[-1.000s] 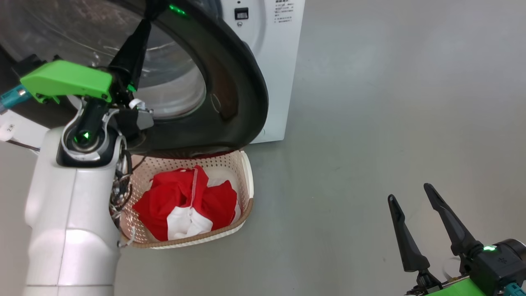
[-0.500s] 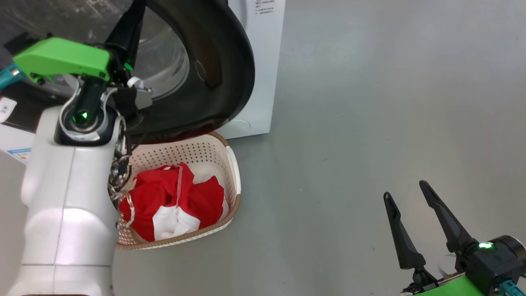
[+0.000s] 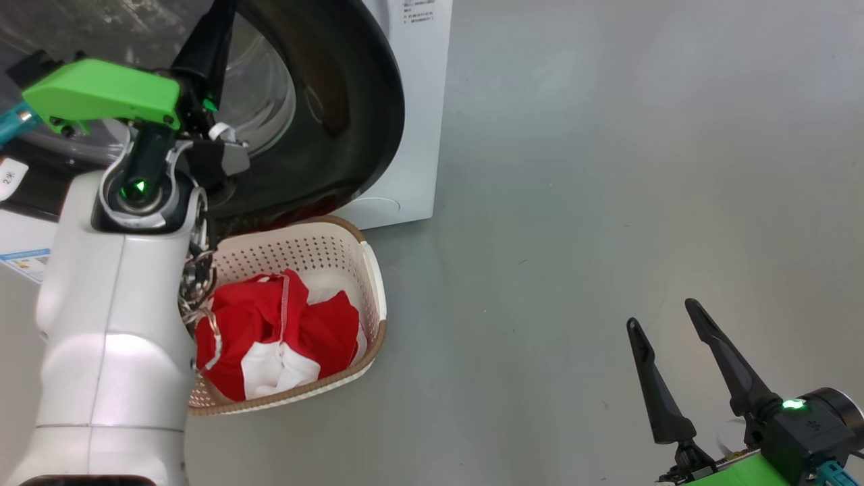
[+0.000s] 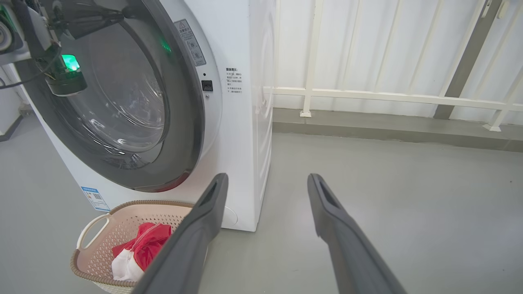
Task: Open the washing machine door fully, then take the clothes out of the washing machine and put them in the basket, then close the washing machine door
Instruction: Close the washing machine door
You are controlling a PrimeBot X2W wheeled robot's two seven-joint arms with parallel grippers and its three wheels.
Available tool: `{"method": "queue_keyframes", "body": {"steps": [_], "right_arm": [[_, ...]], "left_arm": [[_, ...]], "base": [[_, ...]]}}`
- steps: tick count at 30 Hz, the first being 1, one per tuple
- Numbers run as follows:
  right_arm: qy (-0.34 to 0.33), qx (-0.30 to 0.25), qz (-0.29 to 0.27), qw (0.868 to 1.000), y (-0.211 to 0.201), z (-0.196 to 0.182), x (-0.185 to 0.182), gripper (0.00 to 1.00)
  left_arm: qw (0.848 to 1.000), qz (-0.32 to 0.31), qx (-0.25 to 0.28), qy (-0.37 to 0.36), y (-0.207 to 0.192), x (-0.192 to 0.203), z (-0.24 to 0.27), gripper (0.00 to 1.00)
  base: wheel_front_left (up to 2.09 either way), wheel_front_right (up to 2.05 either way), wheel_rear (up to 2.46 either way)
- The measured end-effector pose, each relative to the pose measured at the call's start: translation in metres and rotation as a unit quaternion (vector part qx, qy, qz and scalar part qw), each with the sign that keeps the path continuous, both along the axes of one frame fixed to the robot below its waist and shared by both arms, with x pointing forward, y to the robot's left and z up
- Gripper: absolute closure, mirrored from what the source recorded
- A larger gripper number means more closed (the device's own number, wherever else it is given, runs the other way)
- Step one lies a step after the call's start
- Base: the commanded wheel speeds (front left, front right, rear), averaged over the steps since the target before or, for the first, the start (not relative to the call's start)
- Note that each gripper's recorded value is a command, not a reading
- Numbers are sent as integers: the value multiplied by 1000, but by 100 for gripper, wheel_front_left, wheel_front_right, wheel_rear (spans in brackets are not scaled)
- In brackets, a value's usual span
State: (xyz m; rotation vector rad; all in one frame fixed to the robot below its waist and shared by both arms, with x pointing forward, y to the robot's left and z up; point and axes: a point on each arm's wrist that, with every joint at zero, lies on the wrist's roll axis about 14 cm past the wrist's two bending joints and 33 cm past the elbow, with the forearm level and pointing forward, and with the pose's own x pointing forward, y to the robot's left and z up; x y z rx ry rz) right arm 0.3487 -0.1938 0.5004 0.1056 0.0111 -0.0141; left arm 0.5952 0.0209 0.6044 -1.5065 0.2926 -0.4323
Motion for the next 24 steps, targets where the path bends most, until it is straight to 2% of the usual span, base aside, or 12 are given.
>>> {"method": "queue_keyframes", "body": {"steps": [10,11,12,13,14,21,24], "right_arm": [[-7,1,5,1000,3,4,2,0],[-8,1,7,1000,4,4,2,0],[-9,2,9,1000,5,4,2,0],[-10,2,11,1000,6,5,3,0],[-11,3,13,1000,7,5,4,0],[-19,4,23,1000,12,9,8,0],[-24,7,28,999,15,12,8,0]], "left_arm": [[1000,0,19,-12,1,-6,4,100],[1000,2,26,-14,2,-7,4,78],[999,7,37,-17,4,-9,3,60],[999,14,46,-18,6,-11,0,14],[999,18,49,-16,9,-12,-2,0],[993,88,75,-11,43,-22,-8,0],[990,120,69,-1,61,-29,-11,0]], "base": [[0,0,0],[0,0,0],[0,0,0],[0,0,0],[0,0,0],[0,0,0],[0,0,0]]}}
